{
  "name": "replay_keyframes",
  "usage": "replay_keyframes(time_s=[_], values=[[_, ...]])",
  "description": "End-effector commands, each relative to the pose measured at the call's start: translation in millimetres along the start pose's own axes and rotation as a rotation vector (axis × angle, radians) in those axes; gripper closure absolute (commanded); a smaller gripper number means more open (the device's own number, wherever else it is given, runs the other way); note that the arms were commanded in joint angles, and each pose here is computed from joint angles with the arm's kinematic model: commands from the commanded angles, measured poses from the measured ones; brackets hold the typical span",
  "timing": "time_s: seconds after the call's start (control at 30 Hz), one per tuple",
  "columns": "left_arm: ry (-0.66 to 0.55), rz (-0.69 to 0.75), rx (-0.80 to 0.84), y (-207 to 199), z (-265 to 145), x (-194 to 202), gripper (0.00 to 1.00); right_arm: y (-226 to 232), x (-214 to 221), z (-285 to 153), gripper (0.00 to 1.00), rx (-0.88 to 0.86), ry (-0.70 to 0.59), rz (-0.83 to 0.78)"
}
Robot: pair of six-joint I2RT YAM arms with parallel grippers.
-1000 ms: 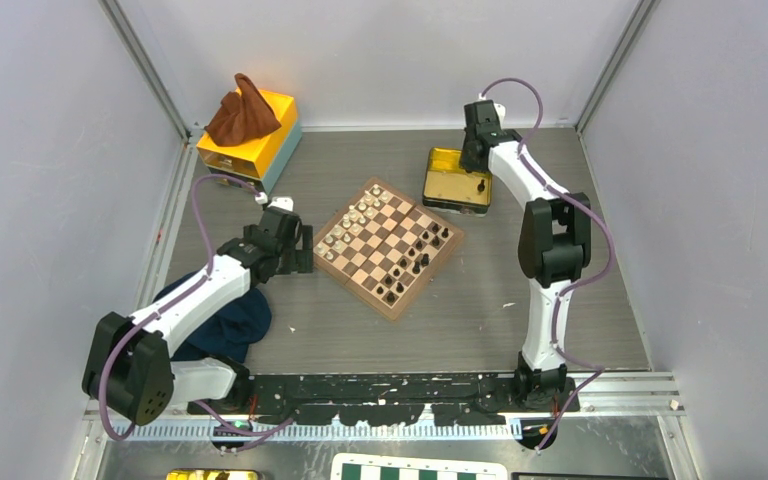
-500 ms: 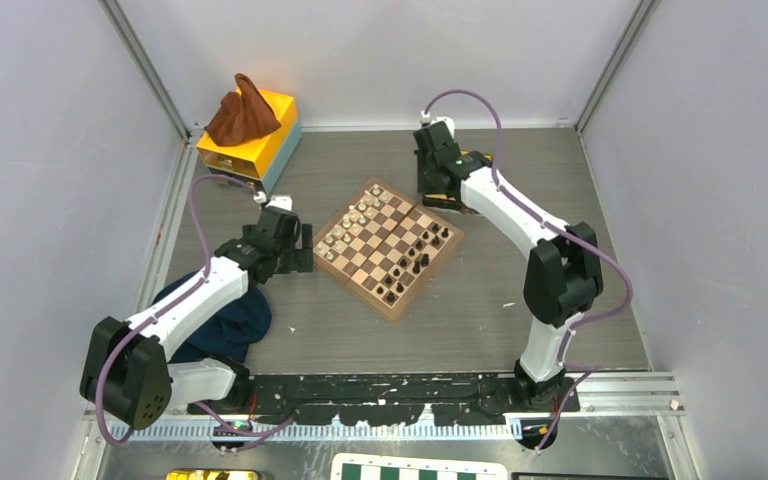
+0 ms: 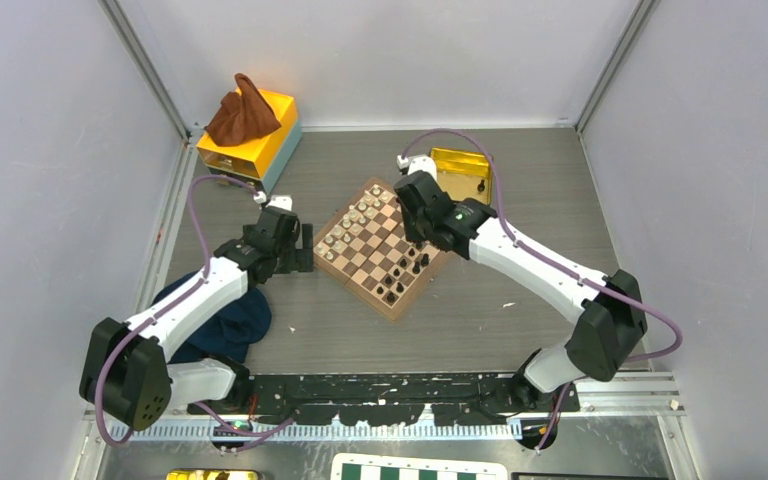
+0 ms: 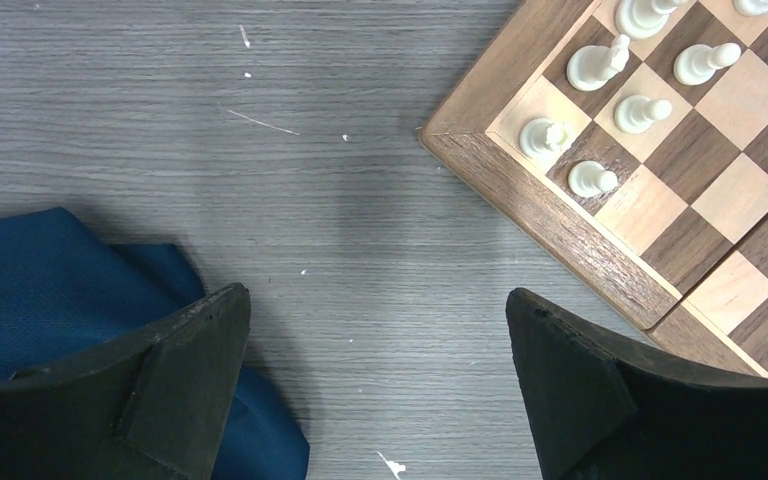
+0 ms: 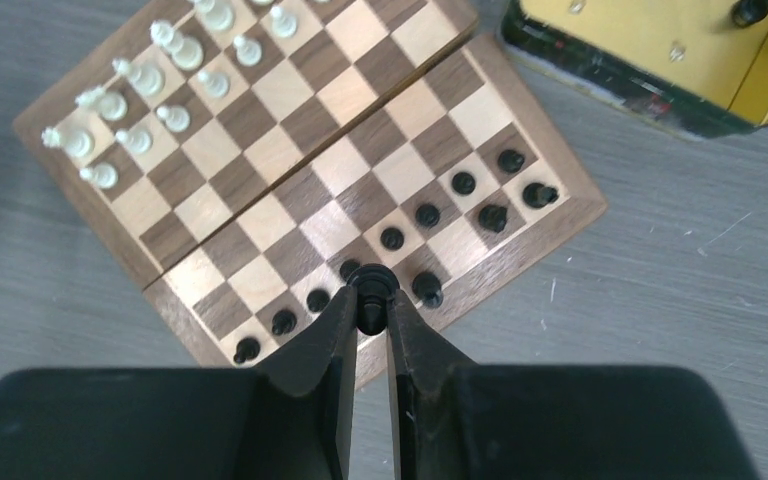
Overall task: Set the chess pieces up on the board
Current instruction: Place the chess piece on the chessboard.
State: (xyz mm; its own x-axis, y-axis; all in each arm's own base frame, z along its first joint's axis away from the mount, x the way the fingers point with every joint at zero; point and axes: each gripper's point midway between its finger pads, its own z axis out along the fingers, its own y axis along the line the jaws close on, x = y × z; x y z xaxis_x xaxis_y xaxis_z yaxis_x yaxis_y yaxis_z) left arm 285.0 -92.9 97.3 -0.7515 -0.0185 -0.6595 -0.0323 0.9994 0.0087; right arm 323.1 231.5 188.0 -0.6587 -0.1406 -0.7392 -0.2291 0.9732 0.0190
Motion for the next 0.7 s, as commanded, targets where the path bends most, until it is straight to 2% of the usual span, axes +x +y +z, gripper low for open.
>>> replay_keyframes(time_s=[0.0, 0.27, 0.67], values=[[-0.093, -0.043, 0.039, -7.6, -12.6, -29.5, 0.00, 6.5, 8.2, -16.0, 0.99, -0.002, -0.028, 0.026], [-0.095, -0.047, 0.042, -7.7, -13.6, -29.3, 0.00, 20.0, 46.3, -16.1, 0.99, -0.023, 0.023, 0.029], [-0.086, -0.045, 0.038, -7.7, -11.8, -26.9, 0.00, 40.9, 81.2, -7.8, 0.99, -0.060, 0.074, 0.017]])
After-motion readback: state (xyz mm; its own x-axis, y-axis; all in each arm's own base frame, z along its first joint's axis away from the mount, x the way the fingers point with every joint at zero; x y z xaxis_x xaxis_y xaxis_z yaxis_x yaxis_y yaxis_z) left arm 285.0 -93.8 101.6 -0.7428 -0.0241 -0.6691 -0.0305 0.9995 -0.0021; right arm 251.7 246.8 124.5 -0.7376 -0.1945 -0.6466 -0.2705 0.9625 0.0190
